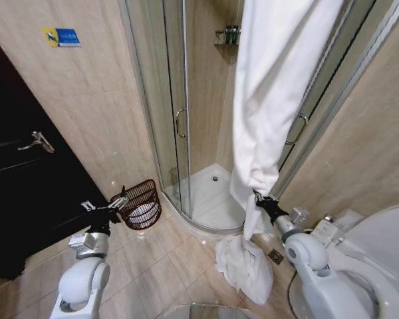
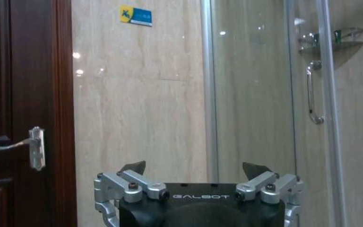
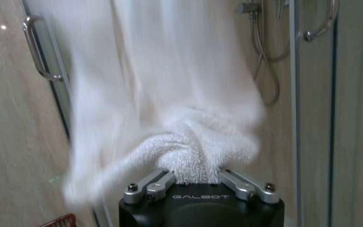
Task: Discard the used towel into the hamper.
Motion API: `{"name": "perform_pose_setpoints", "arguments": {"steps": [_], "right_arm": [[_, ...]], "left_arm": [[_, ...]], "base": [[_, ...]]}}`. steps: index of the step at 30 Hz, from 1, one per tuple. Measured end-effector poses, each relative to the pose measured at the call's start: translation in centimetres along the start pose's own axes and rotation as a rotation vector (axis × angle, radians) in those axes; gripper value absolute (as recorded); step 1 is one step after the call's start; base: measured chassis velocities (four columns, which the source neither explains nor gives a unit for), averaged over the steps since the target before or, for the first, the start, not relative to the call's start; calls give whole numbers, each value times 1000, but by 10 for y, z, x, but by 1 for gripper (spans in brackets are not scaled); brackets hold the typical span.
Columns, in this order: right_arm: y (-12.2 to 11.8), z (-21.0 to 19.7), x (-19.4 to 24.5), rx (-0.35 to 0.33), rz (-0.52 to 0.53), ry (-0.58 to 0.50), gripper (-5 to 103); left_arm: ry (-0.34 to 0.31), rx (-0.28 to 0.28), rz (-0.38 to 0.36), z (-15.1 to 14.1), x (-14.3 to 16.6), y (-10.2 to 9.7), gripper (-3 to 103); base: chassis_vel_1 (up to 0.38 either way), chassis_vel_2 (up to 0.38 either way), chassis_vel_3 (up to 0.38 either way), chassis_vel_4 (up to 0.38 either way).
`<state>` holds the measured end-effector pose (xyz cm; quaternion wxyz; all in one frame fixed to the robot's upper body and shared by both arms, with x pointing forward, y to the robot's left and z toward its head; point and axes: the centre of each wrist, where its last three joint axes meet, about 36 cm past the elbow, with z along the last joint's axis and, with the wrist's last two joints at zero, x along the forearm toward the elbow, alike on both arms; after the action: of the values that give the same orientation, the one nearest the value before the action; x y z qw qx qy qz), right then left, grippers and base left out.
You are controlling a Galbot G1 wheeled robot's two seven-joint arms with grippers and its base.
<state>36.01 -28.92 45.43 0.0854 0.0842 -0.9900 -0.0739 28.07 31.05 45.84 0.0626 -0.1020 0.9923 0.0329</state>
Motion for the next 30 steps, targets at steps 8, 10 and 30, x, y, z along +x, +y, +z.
{"name": "perform_pose_setpoints", "arguments": {"steps": [8, 10, 30], "right_arm": [[6, -7, -1, -9, -12, -29, 9], [6, -10, -3, -9, -9, -40, 9], [50, -85, 59, 75, -65, -281, 9]], "left_arm": [[-8, 0, 12, 1, -7, -2, 100], [-9, 2, 16, 2, -8, -4, 100], [4, 24, 43, -7, -7, -29, 100]], "base": [[0, 0, 0, 0], [0, 0, 0, 0], [0, 0, 0, 0]]}}
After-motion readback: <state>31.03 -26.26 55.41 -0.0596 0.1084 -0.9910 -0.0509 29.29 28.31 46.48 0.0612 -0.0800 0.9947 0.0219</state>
